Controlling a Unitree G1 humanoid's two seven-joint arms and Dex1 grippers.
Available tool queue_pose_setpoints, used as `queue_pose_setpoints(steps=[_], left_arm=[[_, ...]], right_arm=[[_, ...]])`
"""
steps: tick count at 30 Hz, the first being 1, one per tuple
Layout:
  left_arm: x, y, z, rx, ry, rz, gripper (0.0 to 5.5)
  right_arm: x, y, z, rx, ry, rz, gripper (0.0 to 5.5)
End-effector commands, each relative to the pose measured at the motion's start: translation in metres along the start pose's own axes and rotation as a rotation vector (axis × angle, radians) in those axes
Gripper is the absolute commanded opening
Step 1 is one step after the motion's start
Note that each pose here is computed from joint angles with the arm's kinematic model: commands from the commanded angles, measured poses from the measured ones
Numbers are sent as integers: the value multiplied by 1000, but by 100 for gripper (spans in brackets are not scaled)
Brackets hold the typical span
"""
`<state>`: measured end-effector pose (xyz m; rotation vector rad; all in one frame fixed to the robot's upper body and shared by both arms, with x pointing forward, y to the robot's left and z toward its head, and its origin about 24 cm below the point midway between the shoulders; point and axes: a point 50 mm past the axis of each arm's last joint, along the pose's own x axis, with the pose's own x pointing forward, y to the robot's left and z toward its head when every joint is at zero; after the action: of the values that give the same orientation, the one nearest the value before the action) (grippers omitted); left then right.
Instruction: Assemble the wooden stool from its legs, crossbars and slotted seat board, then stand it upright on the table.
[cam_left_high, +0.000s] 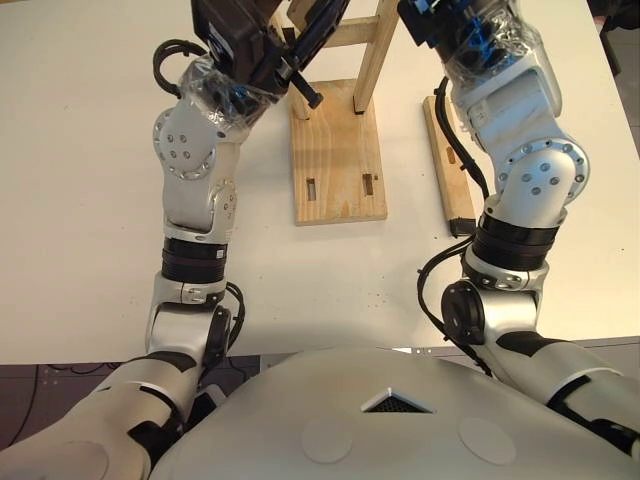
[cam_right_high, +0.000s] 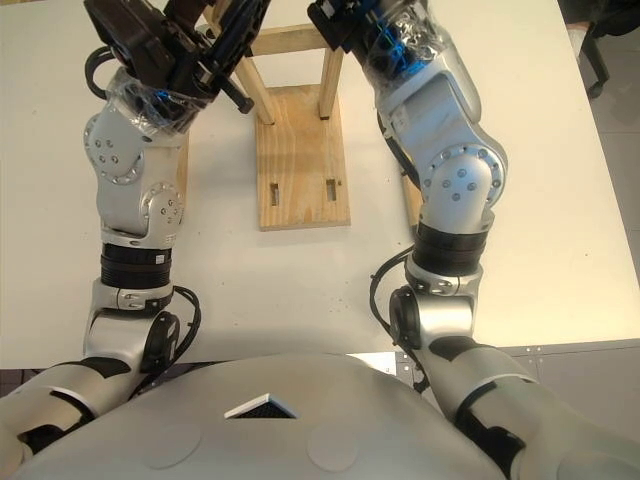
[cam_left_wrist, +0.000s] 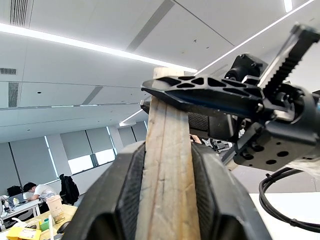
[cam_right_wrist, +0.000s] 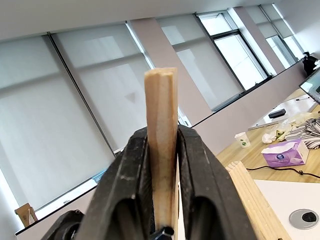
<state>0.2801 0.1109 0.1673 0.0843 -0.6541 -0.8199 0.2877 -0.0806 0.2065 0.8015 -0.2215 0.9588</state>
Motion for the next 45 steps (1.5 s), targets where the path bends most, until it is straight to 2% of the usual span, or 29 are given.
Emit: queue_pose_setpoints(steps=[1,3,6,7,13,16,20,22,27,34,45], left_arm=[[2,1,-3,5,15,-16,125],[1,-2,-7,-41,46,-11,125],[-6,-6,-25,-114,200,-29,125],[-10,-7,-28,-106,233,-43,161],[-41,-8,-42,-118,389,-48,254],[-55,-1,-45,-140,409,135,297],[-97,12,-47,-257,352,627,301],[-111,9,-54,-356,341,754,301],[-108,6,-60,-369,346,763,301],[-116,10,-61,-356,364,794,301],[-122,12,-61,-345,382,818,301]], right_arm=[[1,-1,3,-28,8,6,53],[0,-1,4,-32,3,2,53],[-1,-4,4,-52,-8,-22,52],[-2,-6,4,-67,-8,-34,49],[-23,-22,4,-258,32,-124,39],[-56,-34,13,-411,59,-197,39],[-114,-68,28,-548,52,-514,39],[-133,-80,21,-575,69,-626,39],[-152,-92,-4,-606,128,-732,39],[-167,-87,-25,-570,179,-772,39],[-166,-80,-24,-648,212,-746,39]])
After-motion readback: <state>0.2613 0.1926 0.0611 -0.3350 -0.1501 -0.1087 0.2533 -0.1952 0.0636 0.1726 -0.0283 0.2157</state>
